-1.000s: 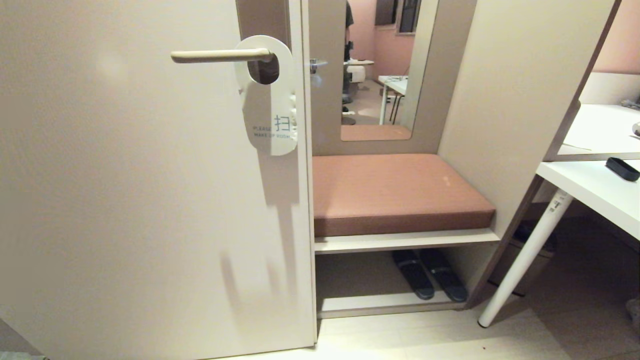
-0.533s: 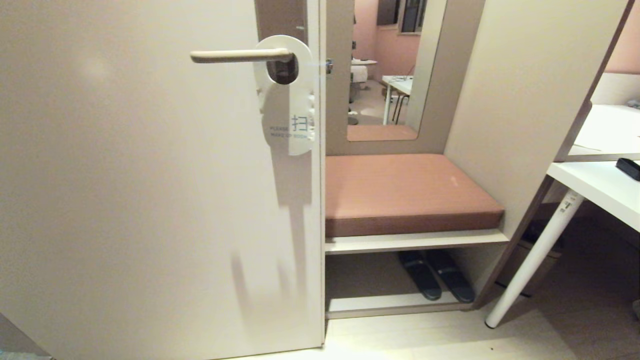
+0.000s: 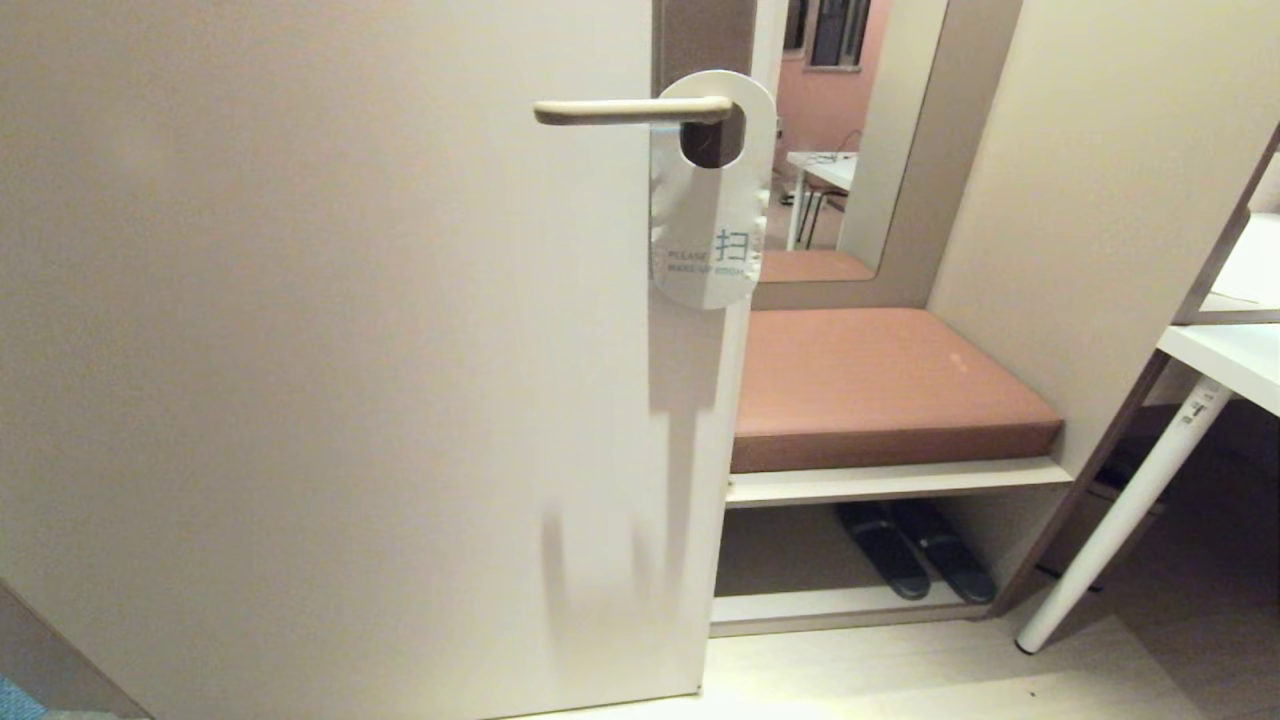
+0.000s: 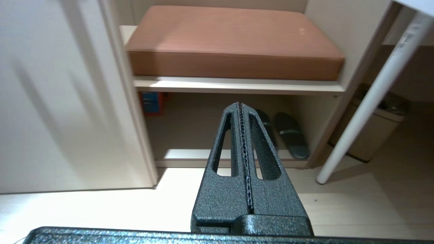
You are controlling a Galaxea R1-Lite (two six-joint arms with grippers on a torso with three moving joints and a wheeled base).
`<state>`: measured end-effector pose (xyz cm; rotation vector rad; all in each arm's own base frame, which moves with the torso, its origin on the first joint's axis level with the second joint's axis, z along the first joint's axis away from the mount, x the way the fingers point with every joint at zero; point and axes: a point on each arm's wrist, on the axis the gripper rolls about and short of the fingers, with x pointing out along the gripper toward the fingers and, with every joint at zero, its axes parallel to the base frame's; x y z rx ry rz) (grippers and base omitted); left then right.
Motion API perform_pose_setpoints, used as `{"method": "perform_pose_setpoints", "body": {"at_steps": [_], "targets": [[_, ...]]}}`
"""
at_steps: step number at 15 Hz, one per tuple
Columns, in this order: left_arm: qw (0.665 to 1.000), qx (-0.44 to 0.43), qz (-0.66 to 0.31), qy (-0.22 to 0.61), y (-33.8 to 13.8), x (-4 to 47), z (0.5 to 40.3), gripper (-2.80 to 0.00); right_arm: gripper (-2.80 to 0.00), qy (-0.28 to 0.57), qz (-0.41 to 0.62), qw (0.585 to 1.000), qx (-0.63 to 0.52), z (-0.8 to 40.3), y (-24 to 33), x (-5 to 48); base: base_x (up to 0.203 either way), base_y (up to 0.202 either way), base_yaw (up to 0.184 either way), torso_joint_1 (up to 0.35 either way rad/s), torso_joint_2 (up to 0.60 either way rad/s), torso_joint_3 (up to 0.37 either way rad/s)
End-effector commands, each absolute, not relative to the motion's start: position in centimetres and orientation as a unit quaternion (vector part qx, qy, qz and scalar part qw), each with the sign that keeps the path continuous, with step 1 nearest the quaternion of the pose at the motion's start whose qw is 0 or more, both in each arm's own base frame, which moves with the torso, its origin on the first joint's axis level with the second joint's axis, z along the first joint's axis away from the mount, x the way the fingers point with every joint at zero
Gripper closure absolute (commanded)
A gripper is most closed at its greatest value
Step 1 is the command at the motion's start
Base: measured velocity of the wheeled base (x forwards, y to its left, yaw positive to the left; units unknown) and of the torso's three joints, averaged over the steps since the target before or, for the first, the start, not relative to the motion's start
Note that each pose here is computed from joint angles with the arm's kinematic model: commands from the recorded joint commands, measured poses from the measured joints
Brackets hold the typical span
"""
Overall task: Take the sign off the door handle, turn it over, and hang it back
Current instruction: Take down the sign
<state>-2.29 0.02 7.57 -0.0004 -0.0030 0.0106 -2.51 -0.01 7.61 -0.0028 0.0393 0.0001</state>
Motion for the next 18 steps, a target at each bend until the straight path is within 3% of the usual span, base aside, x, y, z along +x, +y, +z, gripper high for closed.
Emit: {"method": "perform_pose_setpoints", "body": {"at_steps": [1, 18], "targets": [[1.0, 0.0, 0.005, -0.002, 0.02, -2.28, 7.58, 0.0, 0.0, 0.02, 0.0, 1.0, -0.002, 7.62, -0.01, -2.5, 0.0, 0.174, -0.002, -0.007, 0.01, -0.002], [1.0, -0.001, 0.005, -0.002, 0.02, -2.28, 7.58, 0.0, 0.0, 0.021, 0.0, 1.0, -0.002, 7.6, -0.01, -2.5, 0.0, 0.013, 0.0, 0.0, 0.0, 0.0]]}}
